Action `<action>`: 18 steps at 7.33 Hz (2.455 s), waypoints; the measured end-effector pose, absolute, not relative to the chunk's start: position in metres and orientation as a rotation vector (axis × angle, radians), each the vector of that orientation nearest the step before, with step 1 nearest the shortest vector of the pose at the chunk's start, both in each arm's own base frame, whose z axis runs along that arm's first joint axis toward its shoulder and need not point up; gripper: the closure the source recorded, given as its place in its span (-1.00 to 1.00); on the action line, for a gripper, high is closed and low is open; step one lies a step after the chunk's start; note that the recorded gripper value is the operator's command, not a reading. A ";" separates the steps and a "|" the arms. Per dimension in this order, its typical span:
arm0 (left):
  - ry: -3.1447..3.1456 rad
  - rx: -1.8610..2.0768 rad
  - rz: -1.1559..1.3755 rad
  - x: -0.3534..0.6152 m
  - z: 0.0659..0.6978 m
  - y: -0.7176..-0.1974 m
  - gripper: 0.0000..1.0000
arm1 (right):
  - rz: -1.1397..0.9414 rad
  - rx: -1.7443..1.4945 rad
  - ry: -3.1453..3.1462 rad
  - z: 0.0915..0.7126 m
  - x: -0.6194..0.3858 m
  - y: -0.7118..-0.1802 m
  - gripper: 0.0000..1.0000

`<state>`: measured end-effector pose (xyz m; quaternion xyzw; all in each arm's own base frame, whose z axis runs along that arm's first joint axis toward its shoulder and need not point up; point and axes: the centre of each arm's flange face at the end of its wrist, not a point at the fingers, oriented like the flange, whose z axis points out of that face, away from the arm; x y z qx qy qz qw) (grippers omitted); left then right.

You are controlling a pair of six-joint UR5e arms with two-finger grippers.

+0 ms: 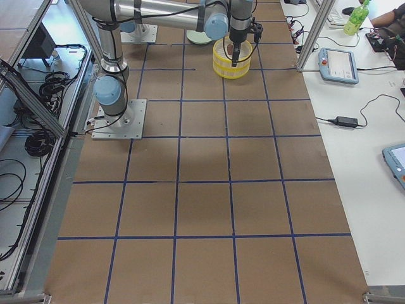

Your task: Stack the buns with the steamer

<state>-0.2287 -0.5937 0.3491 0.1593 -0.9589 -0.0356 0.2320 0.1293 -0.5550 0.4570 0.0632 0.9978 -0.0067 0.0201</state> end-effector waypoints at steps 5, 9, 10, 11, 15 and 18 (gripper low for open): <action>-2.958 0.155 0.075 -0.195 0.473 -0.545 -1.00 | 0.040 -0.082 3.123 0.504 0.142 -0.514 -0.99; -3.079 0.039 -0.094 -0.179 0.504 -0.496 -1.00 | 0.058 -0.151 3.119 0.518 0.144 -0.510 -0.99; -3.081 0.044 -0.110 -0.176 0.505 -0.490 -1.00 | 0.063 -0.150 3.117 0.518 0.144 -0.510 -0.99; -3.080 0.053 -0.116 -0.171 0.507 -0.486 -1.00 | 0.068 -0.149 3.117 0.516 0.143 -0.511 -0.99; -3.079 0.065 -0.118 -0.165 0.510 -0.479 -1.00 | 0.082 -0.147 3.119 0.512 0.142 -0.512 -0.99; -3.080 0.067 -0.120 -0.165 0.511 -0.478 -1.00 | 0.091 -0.148 3.126 0.507 0.141 -0.513 -0.99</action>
